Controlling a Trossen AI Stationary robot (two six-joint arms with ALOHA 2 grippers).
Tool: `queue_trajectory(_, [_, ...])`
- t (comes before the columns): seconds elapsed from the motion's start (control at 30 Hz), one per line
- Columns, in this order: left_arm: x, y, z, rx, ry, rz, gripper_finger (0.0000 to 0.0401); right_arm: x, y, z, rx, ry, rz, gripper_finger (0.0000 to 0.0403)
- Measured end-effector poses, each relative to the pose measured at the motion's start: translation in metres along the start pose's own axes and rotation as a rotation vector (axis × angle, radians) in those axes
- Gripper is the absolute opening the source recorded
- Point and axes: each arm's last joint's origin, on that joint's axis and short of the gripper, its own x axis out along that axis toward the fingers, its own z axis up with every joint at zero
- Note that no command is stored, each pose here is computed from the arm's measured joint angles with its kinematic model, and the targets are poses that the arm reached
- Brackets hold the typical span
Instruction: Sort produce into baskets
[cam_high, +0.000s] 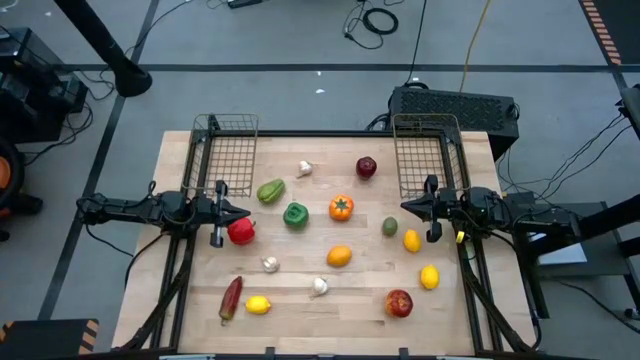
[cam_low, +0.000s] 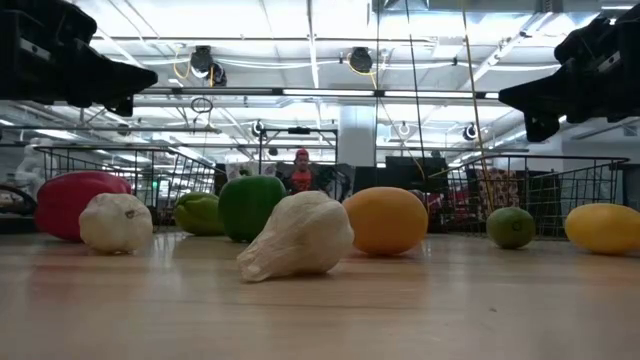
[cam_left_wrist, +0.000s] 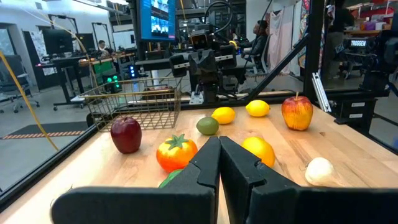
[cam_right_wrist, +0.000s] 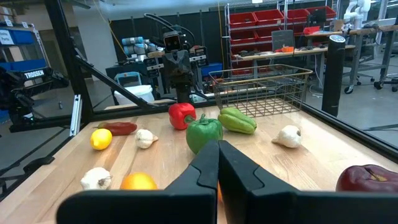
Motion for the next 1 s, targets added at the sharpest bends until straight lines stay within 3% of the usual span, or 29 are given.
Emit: queue_trajectory(1.0, [0.0000, 0.0000, 0.0001, 0.000, 0.000, 0.000, 0.0013, 0.0000, 0.0001, 0.0006, 0.000, -0.007, 0.001, 0.0000])
